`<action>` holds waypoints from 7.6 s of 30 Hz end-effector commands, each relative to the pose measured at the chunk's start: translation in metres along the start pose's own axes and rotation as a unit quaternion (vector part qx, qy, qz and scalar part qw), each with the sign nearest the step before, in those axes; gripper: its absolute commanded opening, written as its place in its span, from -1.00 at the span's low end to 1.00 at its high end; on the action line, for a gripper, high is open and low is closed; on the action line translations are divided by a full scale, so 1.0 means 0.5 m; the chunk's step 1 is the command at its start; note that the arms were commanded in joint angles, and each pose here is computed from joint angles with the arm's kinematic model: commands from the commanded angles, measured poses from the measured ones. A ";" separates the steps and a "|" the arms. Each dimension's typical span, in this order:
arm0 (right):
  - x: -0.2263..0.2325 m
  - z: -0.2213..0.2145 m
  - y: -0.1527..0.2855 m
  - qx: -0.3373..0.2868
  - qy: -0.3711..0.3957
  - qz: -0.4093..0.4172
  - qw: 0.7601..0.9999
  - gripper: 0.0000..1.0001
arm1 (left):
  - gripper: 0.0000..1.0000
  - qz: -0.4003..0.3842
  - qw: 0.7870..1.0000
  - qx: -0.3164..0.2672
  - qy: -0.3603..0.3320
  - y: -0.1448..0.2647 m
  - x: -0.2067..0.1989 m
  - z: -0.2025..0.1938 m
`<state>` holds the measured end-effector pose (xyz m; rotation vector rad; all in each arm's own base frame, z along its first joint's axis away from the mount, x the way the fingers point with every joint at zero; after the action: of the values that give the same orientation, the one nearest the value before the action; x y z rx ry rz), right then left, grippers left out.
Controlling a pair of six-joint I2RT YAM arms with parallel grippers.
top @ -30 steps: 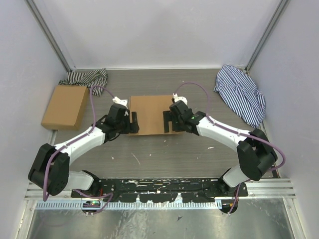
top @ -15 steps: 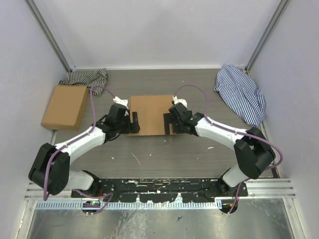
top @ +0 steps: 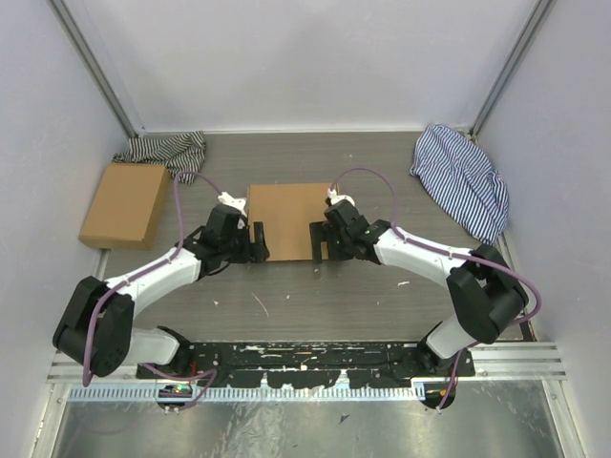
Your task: Fold the paper box
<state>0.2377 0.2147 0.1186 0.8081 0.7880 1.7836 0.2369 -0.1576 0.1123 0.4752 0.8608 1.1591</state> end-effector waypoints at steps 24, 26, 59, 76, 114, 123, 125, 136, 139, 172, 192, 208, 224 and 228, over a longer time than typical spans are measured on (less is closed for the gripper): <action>0.061 0.049 0.081 -0.029 -0.019 0.070 0.997 0.80 | 0.50 -0.026 0.997 0.065 0.032 0.072 -0.042 0.019; 0.062 0.049 0.084 -0.028 -0.020 0.071 0.997 0.79 | 0.50 -0.032 0.997 0.057 0.033 0.085 -0.046 0.026; 0.029 0.008 0.029 -0.001 -0.012 0.012 1.000 0.75 | 0.45 -0.038 0.994 0.099 0.034 0.066 -0.052 0.014; 0.037 0.023 0.058 -0.012 -0.021 0.028 0.999 0.75 | 0.39 -0.064 0.991 0.109 0.044 0.093 -0.067 0.021; 0.060 0.059 0.117 -0.017 -0.021 0.060 0.998 0.81 | 0.30 -0.146 0.971 0.152 0.112 0.093 -0.051 0.002; 0.061 0.067 0.126 -0.021 -0.019 0.057 0.998 0.81 | 0.30 -0.159 0.968 0.153 0.120 0.092 -0.055 -0.002; 0.060 0.066 0.123 -0.020 -0.019 0.057 0.998 0.82 | 0.30 -0.154 0.969 0.153 0.121 0.087 -0.051 -0.004; 0.054 0.038 0.072 0.005 -0.016 0.046 0.999 0.81 | 0.28 -0.108 0.975 0.156 0.118 0.063 -0.027 -0.017; 0.049 0.029 0.056 0.012 -0.014 0.036 0.999 0.80 | 0.26 -0.094 0.976 0.155 0.117 0.056 -0.020 -0.020; 0.001 0.031 0.071 -0.039 -0.003 -0.040 0.998 0.86 | 0.25 0.042 0.993 0.079 0.083 0.082 0.042 -0.006; 0.033 0.486 -0.040 -0.184 0.022 0.068 0.980 -0.94 | -1.00 -0.098 0.994 0.005 0.052 0.104 -0.043 0.000; 0.055 0.457 -0.271 -0.096 0.091 0.151 0.980 -0.80 | -1.00 -0.034 0.997 0.071 0.024 -0.003 -0.019 -0.068; 0.165 0.232 -0.243 0.093 0.194 0.262 0.941 -0.81 | -1.00 0.075 0.996 -0.036 0.025 -0.084 -0.041 -0.033; 0.172 0.215 -0.239 0.100 0.175 0.256 0.946 -0.80 | -1.00 0.074 0.996 -0.053 0.022 -0.081 -0.071 -0.053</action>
<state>0.4369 0.3050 0.0852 0.7231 0.9347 2.2523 0.2143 -0.1818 0.0723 0.6179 0.8775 1.2873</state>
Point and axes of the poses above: each gripper's point midway between its finger pads, its own y axis back along the fingers, its own x axis along the line the jaws close on, z = x × y, the point moved 7 cm from there along y, back along the fingers, and after that the axes turned 3 degrees about y, right-handed, at the moved point
